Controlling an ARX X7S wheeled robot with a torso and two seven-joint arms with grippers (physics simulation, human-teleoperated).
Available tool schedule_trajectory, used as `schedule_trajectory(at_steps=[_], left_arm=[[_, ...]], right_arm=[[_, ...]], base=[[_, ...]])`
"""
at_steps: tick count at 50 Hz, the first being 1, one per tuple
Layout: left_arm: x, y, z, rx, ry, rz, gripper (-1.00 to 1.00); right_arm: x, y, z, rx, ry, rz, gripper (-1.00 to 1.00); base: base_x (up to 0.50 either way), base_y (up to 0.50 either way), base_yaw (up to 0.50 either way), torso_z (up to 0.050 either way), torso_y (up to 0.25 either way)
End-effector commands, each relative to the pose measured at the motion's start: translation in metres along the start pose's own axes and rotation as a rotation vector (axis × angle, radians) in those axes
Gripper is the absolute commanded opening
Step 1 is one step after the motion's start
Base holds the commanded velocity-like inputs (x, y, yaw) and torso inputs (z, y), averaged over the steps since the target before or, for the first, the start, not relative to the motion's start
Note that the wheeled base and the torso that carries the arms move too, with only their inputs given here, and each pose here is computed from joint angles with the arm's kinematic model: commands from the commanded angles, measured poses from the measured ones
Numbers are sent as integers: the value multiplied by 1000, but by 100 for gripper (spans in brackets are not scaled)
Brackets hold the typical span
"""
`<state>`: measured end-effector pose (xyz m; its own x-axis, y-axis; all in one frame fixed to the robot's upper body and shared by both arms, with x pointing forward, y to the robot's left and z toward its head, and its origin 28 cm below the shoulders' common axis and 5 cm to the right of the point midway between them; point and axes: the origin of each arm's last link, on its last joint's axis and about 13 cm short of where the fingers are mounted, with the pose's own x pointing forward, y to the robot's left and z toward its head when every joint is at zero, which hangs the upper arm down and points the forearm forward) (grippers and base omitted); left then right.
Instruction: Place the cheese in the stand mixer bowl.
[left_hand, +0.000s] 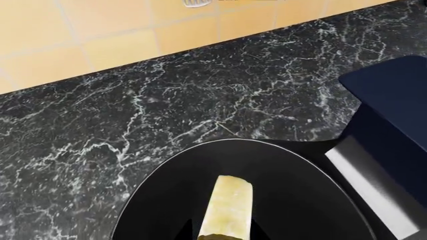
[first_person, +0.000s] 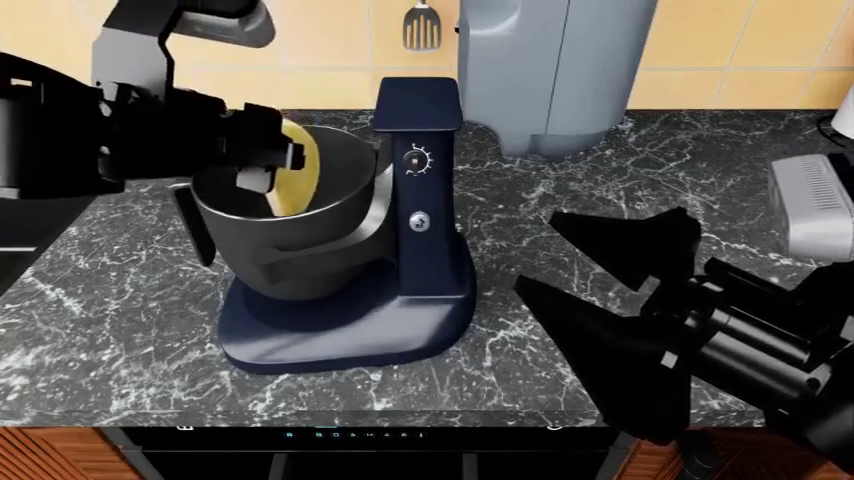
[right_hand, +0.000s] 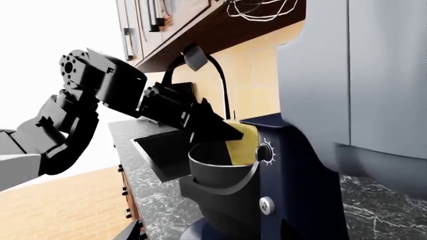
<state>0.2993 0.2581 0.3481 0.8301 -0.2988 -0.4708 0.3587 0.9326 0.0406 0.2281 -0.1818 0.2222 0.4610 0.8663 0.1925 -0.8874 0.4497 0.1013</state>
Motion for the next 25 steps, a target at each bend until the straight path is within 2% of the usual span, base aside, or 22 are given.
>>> schedule_trajectory(at_steps=[1, 8, 9, 17, 25], left_arm=[[7, 0, -4, -3, 31, 1, -100], [5, 0, -2, -5, 17, -10, -100], [5, 0, -2, -2, 14, -12, 100], [2, 2, 2, -17, -24, 19, 100], [-14, 4, 10, -48, -106, 28, 100]], right_arm=[[0, -1, -2, 2, 1, -3, 100], [0, -2, -3, 4, 2, -5, 100], [0, -2, -3, 3, 2, -5, 100], [0, -1, -3, 1, 4, -7, 100], [0, 0, -2, -3, 4, -7, 100]], base=[[0, 0, 0, 0, 0], [0, 0, 0, 0, 0], [0, 0, 0, 0, 0], [0, 0, 0, 0, 0], [0, 0, 0, 0, 0]])
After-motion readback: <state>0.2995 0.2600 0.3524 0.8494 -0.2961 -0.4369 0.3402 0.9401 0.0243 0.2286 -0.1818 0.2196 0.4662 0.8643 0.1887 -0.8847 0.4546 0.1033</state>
